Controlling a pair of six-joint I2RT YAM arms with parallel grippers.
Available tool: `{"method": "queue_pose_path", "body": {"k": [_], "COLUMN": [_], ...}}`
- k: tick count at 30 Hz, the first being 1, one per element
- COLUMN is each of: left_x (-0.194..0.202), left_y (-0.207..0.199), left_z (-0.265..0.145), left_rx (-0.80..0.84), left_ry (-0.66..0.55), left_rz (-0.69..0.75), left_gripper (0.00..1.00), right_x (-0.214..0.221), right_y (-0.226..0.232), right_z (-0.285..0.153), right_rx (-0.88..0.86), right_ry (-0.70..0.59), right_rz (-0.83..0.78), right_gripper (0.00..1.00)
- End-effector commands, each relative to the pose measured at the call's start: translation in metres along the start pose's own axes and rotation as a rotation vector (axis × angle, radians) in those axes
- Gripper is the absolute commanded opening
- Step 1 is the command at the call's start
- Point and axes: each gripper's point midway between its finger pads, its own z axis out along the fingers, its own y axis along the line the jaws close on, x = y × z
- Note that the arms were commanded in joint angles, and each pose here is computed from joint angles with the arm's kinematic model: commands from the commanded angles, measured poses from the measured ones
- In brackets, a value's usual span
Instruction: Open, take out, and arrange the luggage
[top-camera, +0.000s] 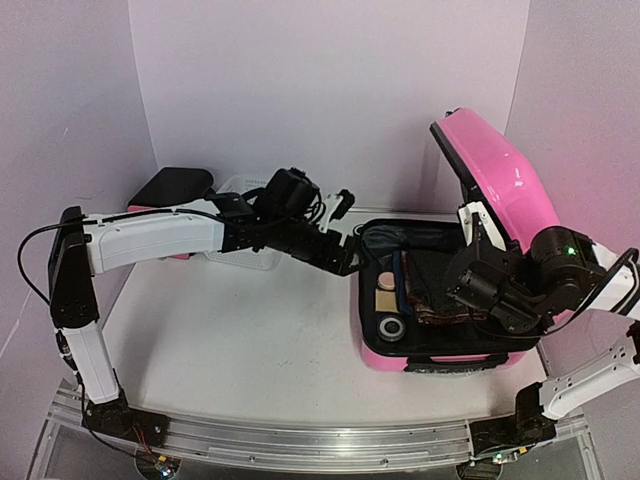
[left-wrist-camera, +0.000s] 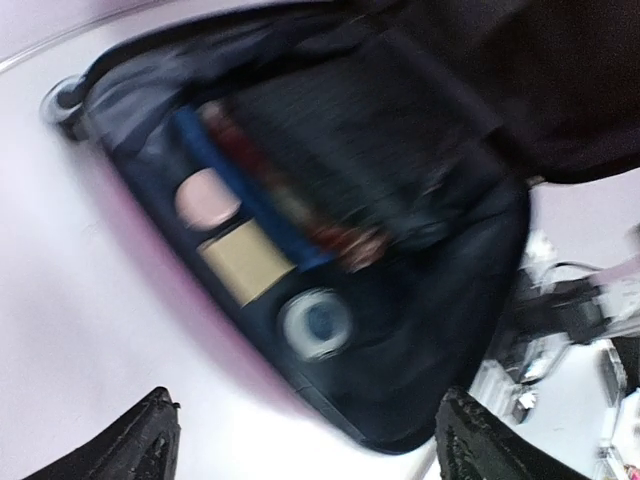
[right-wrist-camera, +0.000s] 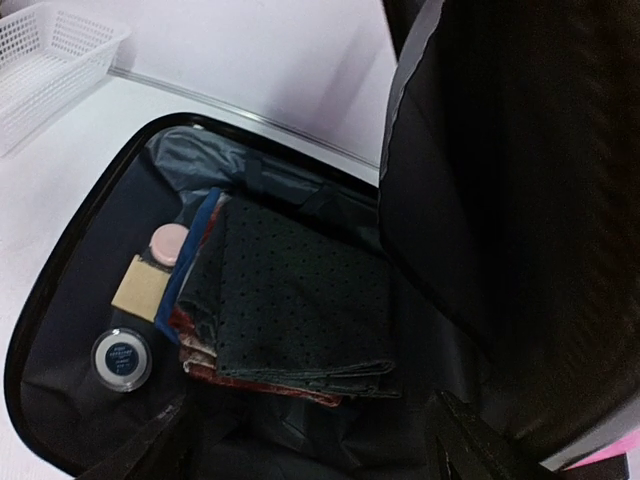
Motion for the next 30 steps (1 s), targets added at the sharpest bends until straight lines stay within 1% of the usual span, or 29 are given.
{"method": "queue_pose_path", "body": {"k": [1, 2, 5, 7, 9, 12, 14, 19, 20, 22, 25, 28, 30], "left_x": [0.015, 0.018, 0.030, 0.033, 0.033, 0.034, 0.036, 0.051, 0.054, 0.059, 0.060, 0.060, 0.061], "left_y": [0.045, 0.047, 0.051, 0.045, 0.037, 0.034, 0.035, 0.049, 0.051, 0.053, 0.054, 0.053, 0.052], "left_z": [-0.005, 0.002, 0.027, 0.041, 0.050, 0.064, 0.075, 0.093, 0.093, 0.092, 0.087, 0.081, 0.079], "left_rx": [-0.188, -0.185, -0.151, -0.094, -0.039, 0.006, 0.014, -0.017, -0.022, -0.031, -0.039, -0.042, -0.041], "left_ry": [-0.007, -0.006, 0.024, 0.047, 0.042, 0.050, 0.064, 0.099, 0.106, 0.113, 0.113, 0.110, 0.112], "left_rz": [-0.068, -0.093, -0.133, -0.154, -0.168, -0.183, -0.187, -0.207, -0.209, -0.209, -0.195, -0.183, -0.180], "left_gripper": [0.96, 0.99, 0.99, 0.99, 0.99, 0.99, 0.95, 0.75, 0.72, 0.71, 0.70, 0.68, 0.66], "right_x": [-0.020, -0.021, -0.031, -0.039, -0.043, -0.049, -0.053, -0.057, -0.056, -0.051, -0.045, -0.045, -0.045], "right_y": [-0.039, -0.044, -0.053, -0.063, -0.074, -0.089, -0.099, -0.133, -0.142, -0.160, -0.181, -0.187, -0.191], "right_z": [-0.006, -0.007, -0.012, -0.017, -0.022, -0.029, -0.034, -0.048, -0.051, -0.058, -0.065, -0.068, -0.070], "right_rx": [0.118, 0.127, 0.145, 0.157, 0.178, 0.198, 0.216, 0.273, 0.282, 0.291, 0.296, 0.291, 0.289], "right_ry": [-0.109, -0.117, -0.138, -0.159, -0.182, -0.210, -0.227, -0.277, -0.288, -0.308, -0.325, -0.323, -0.322], "right_rz": [0.041, 0.045, 0.038, 0.044, 0.051, 0.073, 0.069, 0.092, 0.109, 0.158, 0.193, 0.174, 0.162], "right_gripper": [0.77, 0.77, 0.77, 0.77, 0.78, 0.78, 0.79, 0.80, 0.81, 0.81, 0.85, 0.92, 0.93]}}
